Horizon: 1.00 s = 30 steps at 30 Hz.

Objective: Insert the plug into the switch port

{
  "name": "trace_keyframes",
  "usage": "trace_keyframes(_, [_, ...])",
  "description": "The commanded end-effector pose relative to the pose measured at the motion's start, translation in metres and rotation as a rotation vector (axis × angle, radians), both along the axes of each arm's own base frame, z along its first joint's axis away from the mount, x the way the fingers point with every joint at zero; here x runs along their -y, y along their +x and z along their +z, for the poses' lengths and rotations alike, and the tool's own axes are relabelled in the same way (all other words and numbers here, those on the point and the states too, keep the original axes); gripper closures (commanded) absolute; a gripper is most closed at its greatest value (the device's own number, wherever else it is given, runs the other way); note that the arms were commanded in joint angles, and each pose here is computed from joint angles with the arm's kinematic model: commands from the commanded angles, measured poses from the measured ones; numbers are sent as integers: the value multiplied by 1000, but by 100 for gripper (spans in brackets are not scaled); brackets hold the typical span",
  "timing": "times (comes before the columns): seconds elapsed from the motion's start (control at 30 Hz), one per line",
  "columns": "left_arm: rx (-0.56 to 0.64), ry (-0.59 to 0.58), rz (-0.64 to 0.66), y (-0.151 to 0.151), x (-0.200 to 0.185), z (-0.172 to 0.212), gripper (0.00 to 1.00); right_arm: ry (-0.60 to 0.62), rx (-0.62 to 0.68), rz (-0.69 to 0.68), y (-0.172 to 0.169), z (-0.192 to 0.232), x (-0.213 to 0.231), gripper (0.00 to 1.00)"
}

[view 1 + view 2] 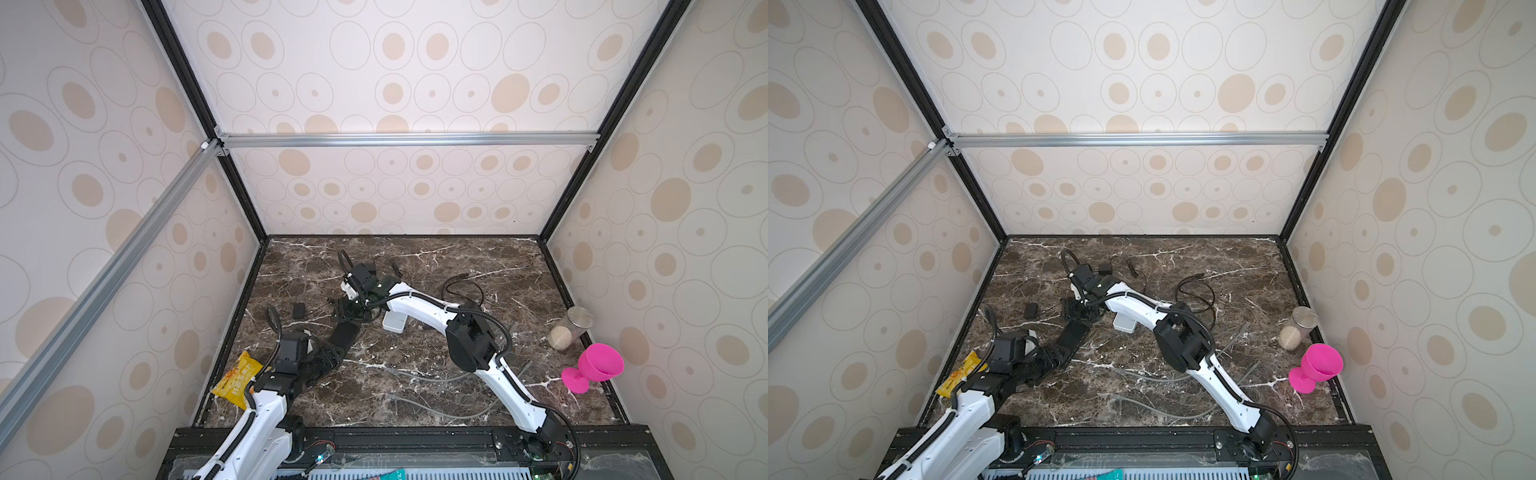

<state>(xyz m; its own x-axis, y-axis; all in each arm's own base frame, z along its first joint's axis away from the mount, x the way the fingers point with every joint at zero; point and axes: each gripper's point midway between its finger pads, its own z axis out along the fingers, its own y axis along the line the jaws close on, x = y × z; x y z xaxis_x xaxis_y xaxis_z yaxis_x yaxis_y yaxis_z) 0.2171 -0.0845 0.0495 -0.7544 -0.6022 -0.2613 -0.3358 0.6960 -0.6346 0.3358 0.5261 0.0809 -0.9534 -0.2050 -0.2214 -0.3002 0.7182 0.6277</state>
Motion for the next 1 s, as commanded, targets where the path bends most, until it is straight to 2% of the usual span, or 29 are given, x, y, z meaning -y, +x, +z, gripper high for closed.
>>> trace_keyframes(0.0, [62, -51, -1, 8, 8, 16, 26, 1, 28, 10, 13, 29, 16, 37])
trace_keyframes(0.1, [69, -54, 5, 6, 8, 16, 26, -23, 77, -35, 34, 42, 54, 36])
trace_keyframes(0.23, [65, -60, 0, 4, 9, 16, 26, -17, 97, -90, 40, 55, 103, 35])
trace_keyframes(0.33, [77, -49, 7, 5, 8, 21, 26, -21, 106, -118, 30, 51, 133, 35])
trace_keyframes(0.47, [157, 11, -2, 23, 3, 55, 25, -67, 77, -118, 2, 34, 159, 36])
trace_keyframes(0.53, [197, 62, -59, 38, 5, 77, 20, -53, 81, -133, -11, 32, 170, 36])
trace_keyframes(0.6, [202, 152, -170, 50, 9, 88, 2, -24, 98, -134, -27, 32, 181, 36])
trace_keyframes(0.67, [156, 266, -226, 61, 3, 91, 2, -31, 110, -126, -40, 31, 193, 36])
trace_keyframes(0.73, [115, 315, -252, 73, 1, 90, 2, -62, 124, -115, -52, 27, 207, 36])
trace_keyframes(0.83, [48, 361, -303, 87, 6, 68, 2, -121, 154, -96, -68, 21, 230, 36])
trace_keyframes(0.97, [-66, 542, -390, 96, 3, 33, 2, -166, 187, -96, -83, 18, 254, 35])
